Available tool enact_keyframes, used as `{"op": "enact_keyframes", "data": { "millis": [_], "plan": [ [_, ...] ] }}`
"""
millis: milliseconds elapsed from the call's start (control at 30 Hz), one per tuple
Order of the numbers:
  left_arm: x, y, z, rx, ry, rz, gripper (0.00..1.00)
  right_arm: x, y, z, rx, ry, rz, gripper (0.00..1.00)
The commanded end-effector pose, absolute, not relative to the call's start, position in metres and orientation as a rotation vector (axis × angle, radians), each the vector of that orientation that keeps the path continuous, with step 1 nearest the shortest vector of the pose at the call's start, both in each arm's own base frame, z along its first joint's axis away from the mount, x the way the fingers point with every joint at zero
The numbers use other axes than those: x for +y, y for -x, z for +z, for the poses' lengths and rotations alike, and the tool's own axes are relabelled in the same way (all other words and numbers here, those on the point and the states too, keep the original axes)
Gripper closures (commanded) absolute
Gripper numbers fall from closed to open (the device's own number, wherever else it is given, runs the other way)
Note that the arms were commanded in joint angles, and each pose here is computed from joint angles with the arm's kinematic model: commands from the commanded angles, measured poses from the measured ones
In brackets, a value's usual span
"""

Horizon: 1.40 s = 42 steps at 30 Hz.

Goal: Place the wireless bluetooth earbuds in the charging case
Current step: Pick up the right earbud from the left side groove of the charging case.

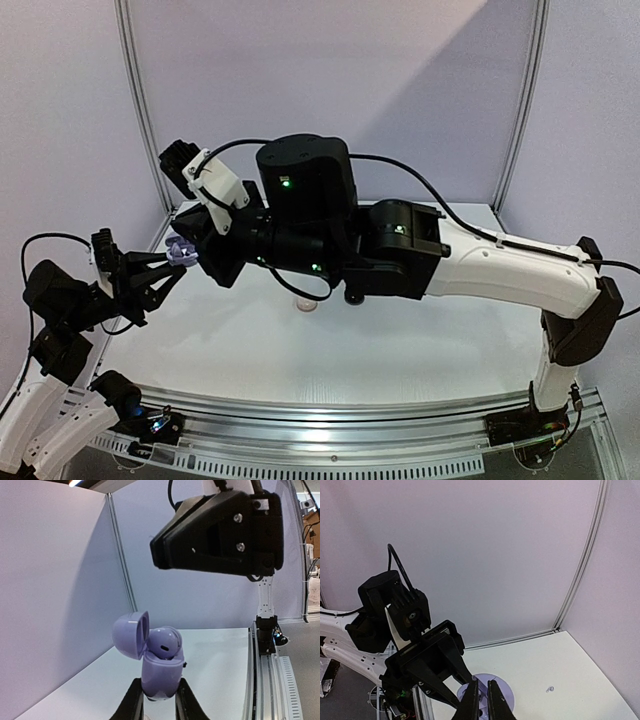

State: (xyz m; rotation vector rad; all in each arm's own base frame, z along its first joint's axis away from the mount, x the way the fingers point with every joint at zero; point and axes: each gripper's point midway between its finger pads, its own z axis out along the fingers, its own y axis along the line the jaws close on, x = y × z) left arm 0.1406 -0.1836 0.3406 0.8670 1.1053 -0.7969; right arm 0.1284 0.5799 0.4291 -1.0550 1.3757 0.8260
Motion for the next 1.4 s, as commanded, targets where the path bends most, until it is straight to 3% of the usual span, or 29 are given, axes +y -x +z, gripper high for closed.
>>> {"op": "enact_keyframes", "data": {
  "millis": [0, 733, 1100, 1367],
  "plan": [
    [-0.186, -0.136, 0.34, 1.089, -0.887, -0.807, 1.0, 0.592, -0.127, 0.4, 1.43, 1.123, 0.841, 0.93],
    [-0.187, -0.133, 0.343, 1.066, -0.912, -0.8, 1.0, 0.603, -0.141, 0.361, 1.527, 1.14, 0.826, 1.0],
    [-0.186, -0.136, 0.338, 1.093, -0.89, -0.806, 1.0, 0.579, -0.143, 0.403, 1.456, 1.107, 0.795, 0.9],
    [-0.186, -0.135, 0.338, 1.094, -0.901, -0.806, 1.0, 0.584, -0.13, 0.395, 1.43, 1.194, 0.831, 0.79]
  ]
}}
